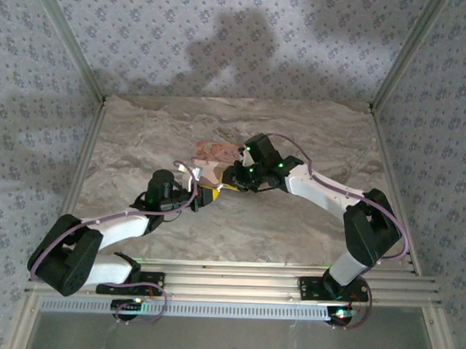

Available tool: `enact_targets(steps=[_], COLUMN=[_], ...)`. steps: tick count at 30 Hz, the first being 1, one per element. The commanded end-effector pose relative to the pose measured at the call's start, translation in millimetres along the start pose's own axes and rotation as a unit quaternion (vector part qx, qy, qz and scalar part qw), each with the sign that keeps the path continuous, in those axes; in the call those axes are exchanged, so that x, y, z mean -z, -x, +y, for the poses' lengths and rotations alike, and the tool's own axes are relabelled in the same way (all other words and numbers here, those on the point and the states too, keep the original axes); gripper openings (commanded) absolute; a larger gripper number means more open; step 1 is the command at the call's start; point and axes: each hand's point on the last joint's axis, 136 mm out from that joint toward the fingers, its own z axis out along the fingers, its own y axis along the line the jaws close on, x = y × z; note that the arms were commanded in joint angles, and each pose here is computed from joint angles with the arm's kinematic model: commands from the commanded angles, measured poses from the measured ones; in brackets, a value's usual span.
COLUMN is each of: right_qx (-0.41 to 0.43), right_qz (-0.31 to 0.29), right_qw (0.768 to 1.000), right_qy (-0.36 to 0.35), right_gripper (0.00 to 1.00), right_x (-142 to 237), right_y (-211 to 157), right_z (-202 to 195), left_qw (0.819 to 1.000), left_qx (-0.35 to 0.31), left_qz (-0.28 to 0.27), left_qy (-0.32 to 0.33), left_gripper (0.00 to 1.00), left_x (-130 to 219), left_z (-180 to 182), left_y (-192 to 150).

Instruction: Unlock the padlock with the key

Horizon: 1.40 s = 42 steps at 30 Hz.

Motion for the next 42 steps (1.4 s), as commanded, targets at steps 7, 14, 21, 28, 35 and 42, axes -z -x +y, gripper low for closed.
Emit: enact_targets(steps=[7,14,21,28,35,42], right_qx=[0.010,0.009,0.012,0.011,0.011,0.012], right_qz=[-0.003,-0.006,-0.010,-0.012,-0.012,-0.012], right_qw=[0.999,0.999,0.999,0.999,0.999,0.999], right_qy=[0.033,0.038,0.044,0.042,0.041,0.043], right_gripper=[0.00,0.00,0.00,0.00,0.00,0.00], right_x=[7,9,14,14,14,13], right_y=[-2,2,4,4,3,3], right_z=[18,18,22,20,21,23], left_qw=[0.998,1.000,1.000,1.000,1.000,0.999], left_qx=[-0.010,-0.007,-0.001,-0.010,-0.013,-0.012], left_qz=[-0.032,-0.018,-0.007,-0.015,-0.022,-0.025], left_qy=[-0.045,-0.024,-0.004,-0.014,-0.017,-0.023], left_gripper=[0.00,0.00,0.00,0.00,0.00,0.00], left_x=[-6,-2,4,9,10,6], left_z=[-22,-12,-2,-10,-13,-15], left_y=[27,12,-5,-3,2,7])
